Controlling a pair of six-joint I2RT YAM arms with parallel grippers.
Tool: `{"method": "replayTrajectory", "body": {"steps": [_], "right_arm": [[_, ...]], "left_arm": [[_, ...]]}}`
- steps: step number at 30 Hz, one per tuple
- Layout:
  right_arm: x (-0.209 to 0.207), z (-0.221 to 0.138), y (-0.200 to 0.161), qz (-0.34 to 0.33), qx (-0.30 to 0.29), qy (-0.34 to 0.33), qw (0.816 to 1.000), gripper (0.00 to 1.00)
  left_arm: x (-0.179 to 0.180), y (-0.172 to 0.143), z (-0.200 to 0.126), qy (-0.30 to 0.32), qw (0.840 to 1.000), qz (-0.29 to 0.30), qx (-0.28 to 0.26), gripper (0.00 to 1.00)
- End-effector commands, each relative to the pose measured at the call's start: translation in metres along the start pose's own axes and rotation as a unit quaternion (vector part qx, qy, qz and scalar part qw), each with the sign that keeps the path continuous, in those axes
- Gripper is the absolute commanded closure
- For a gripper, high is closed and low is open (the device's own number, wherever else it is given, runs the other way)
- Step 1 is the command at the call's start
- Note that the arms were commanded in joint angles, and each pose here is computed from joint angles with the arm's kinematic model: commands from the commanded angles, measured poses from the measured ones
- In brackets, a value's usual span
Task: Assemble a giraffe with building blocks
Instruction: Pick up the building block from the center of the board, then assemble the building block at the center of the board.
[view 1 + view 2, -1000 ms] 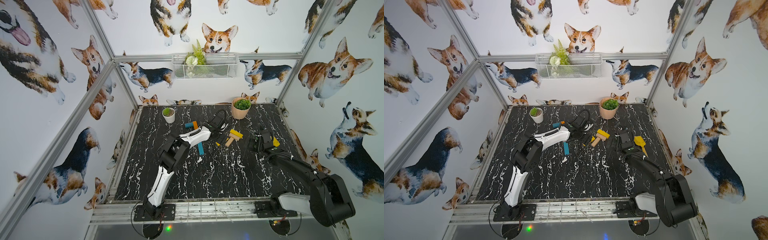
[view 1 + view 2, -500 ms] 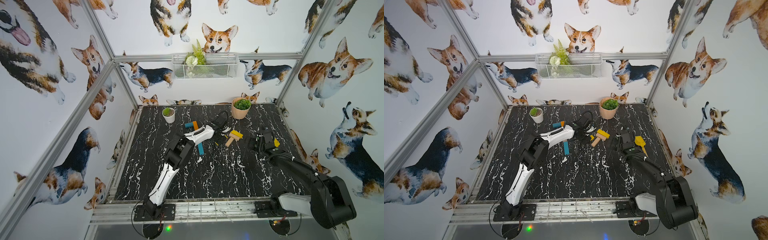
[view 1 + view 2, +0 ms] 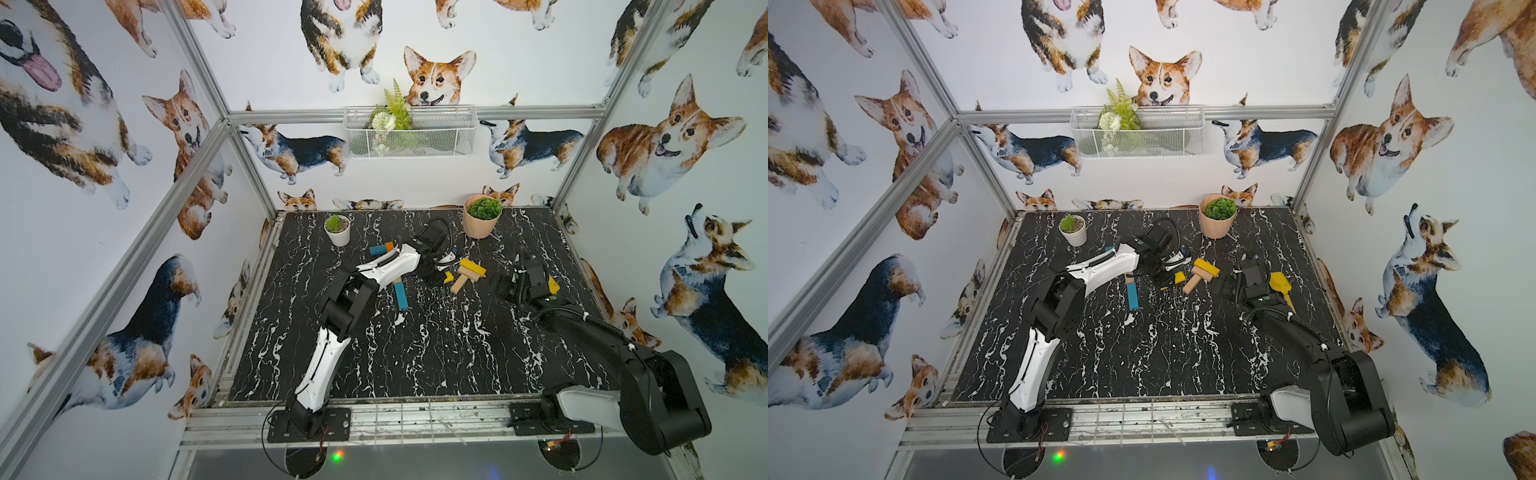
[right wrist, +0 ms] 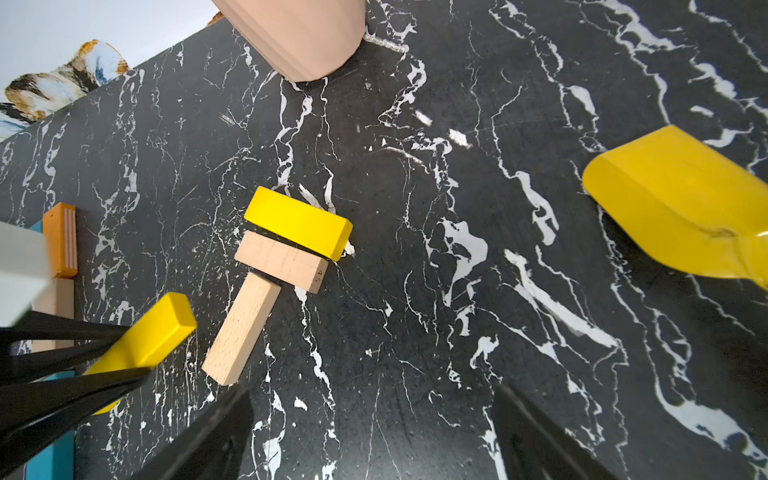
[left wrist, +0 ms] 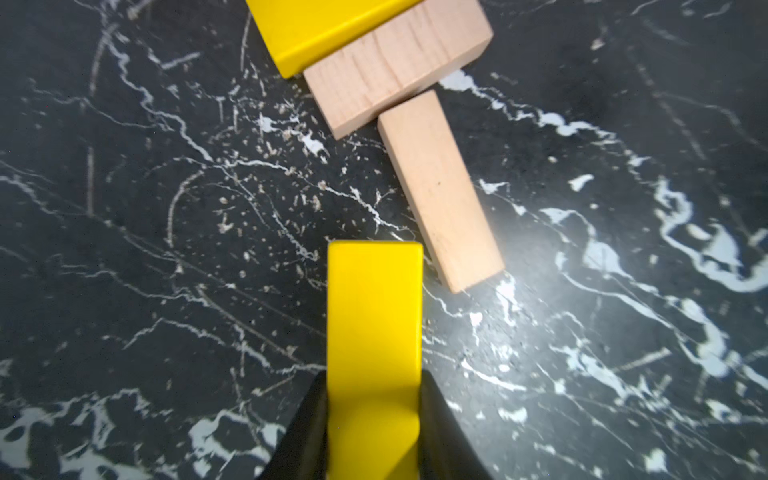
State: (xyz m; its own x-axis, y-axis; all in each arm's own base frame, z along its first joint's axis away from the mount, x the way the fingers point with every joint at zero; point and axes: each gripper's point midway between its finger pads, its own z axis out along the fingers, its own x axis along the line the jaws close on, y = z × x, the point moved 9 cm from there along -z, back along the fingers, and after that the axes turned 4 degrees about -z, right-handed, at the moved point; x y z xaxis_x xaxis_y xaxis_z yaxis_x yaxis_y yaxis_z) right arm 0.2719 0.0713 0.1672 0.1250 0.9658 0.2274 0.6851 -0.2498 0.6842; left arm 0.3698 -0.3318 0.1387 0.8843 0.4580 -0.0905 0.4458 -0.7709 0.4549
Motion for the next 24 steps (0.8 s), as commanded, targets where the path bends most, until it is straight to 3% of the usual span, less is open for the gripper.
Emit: {"method": "replayTrajectory", "body": {"steps": [1,11,24], "right_arm": [[0.002,0.0,0.004,0.01,-0.008,0.008,1.0,0.07],[0.004,0.01,0.001,0.011,0.011,0.014,1.0,0.07],[0.005,0.014,-0.001,0.008,0.018,0.013,1.0,0.06]], "left_arm": [[-0.011,-0.007,-0.013,-0.058,0.997,0.048,-0.014,0.87],[-0.007,-0.042,-0.01,-0.04,0.995,0.083,0.032,0.87],[0.005,-0.056,-0.007,-0.029,0.996,0.063,0.049,0.85]]}}
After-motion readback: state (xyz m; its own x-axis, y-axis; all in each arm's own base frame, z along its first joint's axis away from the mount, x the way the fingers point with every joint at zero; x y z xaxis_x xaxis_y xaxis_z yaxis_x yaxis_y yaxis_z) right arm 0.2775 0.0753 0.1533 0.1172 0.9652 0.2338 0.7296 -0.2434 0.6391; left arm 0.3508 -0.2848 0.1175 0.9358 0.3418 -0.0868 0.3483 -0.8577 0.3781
